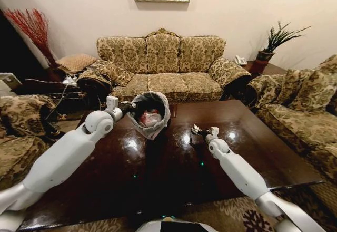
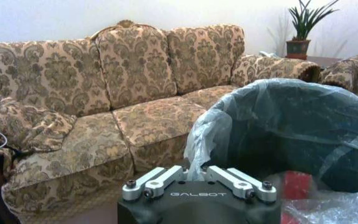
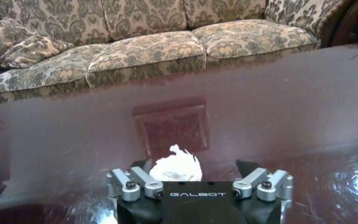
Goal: Move to the front of the table and place the trash on the table into the trash bin.
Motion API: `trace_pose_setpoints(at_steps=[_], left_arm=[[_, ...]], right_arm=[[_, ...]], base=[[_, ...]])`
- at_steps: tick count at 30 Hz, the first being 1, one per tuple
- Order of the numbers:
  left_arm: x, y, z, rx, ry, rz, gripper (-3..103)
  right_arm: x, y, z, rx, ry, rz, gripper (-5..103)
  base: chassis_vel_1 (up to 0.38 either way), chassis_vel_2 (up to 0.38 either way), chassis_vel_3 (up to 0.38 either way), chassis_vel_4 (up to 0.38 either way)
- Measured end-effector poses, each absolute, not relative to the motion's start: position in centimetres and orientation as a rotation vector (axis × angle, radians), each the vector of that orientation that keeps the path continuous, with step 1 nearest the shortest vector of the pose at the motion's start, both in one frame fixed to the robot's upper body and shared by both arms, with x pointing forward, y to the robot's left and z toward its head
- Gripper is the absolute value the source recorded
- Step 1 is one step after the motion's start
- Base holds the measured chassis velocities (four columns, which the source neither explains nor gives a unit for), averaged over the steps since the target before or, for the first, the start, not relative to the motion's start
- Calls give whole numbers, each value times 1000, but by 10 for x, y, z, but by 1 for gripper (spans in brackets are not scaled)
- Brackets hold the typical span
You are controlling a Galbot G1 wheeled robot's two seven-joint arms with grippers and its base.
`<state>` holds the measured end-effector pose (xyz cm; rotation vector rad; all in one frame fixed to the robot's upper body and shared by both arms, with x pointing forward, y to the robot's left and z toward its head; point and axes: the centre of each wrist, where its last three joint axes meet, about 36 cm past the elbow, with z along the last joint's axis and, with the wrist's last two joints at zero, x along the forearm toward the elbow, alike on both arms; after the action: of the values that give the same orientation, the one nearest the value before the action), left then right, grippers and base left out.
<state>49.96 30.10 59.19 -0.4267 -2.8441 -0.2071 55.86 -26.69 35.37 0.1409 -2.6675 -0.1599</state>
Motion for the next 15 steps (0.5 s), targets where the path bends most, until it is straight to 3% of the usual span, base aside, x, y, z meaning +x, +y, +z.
trace_pose_setpoints(at_steps=[2,3,7,9,15], left_arm=[[499,301,591,-429,-2843,-206,3],[499,301,591,-429,-2843,-206,3],[499,301,591,-436,-2843,-206,3],[499,302,591,-438,-2843,-207,3],[500,302,591,-442,-2845,-208,3]], right_arm=[[561,-268,350,141,-2671,-166,82],[561,-268,350,141,-2671,-166,82],[563,-267,343,151,-2670,-170,60],[563,-267,342,155,-2670,-171,60],[565,-262,339,143,-2671,-183,33]], base=[[0,0,0,0],[0,0,0,0],[0,0,0,0],[0,0,0,0],[0,0,0,0]])
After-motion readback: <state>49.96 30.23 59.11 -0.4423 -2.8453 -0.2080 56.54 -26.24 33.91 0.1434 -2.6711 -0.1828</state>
